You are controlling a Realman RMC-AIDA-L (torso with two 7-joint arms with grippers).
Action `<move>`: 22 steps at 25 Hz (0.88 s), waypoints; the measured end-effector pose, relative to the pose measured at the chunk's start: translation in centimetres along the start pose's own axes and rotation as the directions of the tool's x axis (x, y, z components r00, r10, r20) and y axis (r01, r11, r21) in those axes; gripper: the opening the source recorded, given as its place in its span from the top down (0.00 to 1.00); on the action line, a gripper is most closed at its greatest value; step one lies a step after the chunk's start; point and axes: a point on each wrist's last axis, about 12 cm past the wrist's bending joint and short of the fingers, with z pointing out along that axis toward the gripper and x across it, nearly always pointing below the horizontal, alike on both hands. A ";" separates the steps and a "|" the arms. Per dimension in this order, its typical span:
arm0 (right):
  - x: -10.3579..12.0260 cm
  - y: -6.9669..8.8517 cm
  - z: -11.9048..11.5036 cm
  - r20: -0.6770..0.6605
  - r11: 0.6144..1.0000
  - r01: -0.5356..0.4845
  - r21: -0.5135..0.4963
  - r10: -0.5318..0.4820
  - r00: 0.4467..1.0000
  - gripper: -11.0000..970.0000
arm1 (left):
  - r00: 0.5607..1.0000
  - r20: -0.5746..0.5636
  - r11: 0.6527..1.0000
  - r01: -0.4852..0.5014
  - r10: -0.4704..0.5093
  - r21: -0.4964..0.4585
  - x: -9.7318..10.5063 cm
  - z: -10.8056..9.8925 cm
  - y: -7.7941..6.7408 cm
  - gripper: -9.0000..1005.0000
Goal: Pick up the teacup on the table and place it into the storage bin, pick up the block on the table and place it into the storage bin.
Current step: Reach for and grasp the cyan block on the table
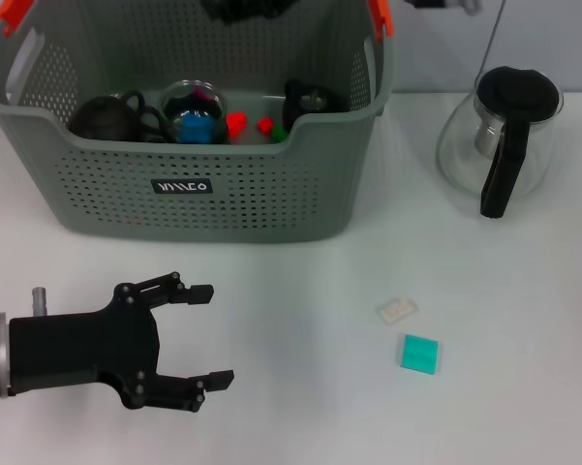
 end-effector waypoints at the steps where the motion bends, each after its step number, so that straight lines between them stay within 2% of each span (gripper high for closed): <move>1: 0.3 0.2 -0.7 0.023 1.000 0.005 -0.031 -0.004 1.000 0.37 | 1.000 0.001 1.000 0.000 0.000 0.001 0.0 0.0 0.0 0.05; 6: 3.7 1.7 -5.7 0.079 0.978 0.056 -0.202 -0.041 0.996 0.22 | 1.000 0.002 1.000 -0.004 0.004 0.019 -0.1 0.0 -0.1 0.05; 10: 7.1 2.5 -9.2 -0.008 0.959 0.085 -0.270 -0.091 0.996 0.10 | 1.000 -0.002 1.000 -0.013 0.013 0.022 -0.1 0.0 -0.1 0.05; 13: 10.1 3.2 -11.2 -0.121 0.946 0.059 -0.318 -0.102 0.987 0.04 | 1.000 0.000 1.000 -0.019 0.019 0.020 -0.1 -0.1 -0.2 0.05; 17: 12.0 4.0 -12.3 -0.257 0.951 0.012 -0.308 -0.095 0.962 0.04 | 1.000 0.001 1.000 -0.021 0.021 0.021 -0.1 -0.1 -0.2 0.05; 22: 13.2 4.8 -11.0 -0.473 0.964 -0.033 -0.266 -0.101 0.875 0.09 | 1.000 -0.005 1.000 -0.023 0.023 0.012 0.0 0.0 -0.1 0.05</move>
